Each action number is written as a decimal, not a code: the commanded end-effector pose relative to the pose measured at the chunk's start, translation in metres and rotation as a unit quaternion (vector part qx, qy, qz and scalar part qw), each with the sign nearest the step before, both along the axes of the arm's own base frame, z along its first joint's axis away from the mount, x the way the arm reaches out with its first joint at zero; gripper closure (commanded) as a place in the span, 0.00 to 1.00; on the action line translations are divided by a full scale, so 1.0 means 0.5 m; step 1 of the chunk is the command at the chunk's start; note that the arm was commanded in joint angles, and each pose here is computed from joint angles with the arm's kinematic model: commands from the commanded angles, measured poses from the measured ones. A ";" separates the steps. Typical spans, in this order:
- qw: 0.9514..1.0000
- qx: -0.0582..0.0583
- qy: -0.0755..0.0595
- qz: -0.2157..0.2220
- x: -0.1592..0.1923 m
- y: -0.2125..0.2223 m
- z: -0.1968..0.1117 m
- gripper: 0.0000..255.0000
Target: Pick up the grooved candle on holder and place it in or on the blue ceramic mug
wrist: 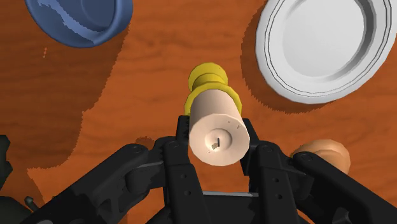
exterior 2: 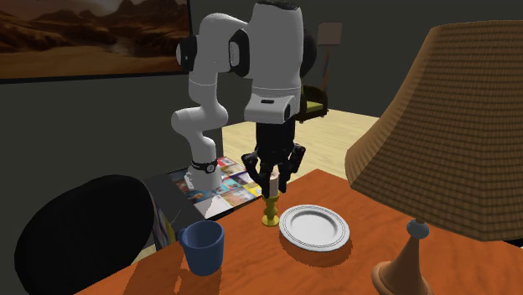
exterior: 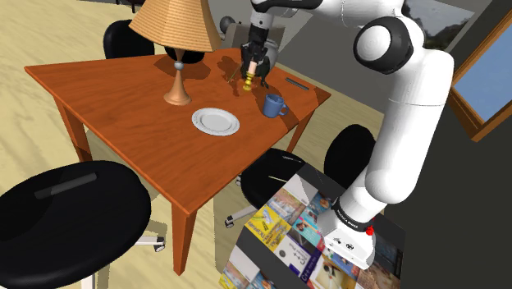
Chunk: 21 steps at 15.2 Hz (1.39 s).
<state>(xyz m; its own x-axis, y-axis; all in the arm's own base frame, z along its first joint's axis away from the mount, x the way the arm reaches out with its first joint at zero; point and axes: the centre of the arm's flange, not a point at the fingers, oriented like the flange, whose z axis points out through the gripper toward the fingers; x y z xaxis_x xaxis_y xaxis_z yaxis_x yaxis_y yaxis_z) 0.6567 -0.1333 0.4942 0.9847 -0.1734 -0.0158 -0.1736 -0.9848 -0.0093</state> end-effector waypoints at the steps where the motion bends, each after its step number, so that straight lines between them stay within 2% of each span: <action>1: 1.000 0.000 0.000 0.000 0.000 0.001 0.022 1.00; 7: 1.000 0.000 0.000 0.000 0.000 0.001 0.082 1.00; 21: 1.000 0.000 0.000 0.000 -0.223 -0.270 0.158 1.00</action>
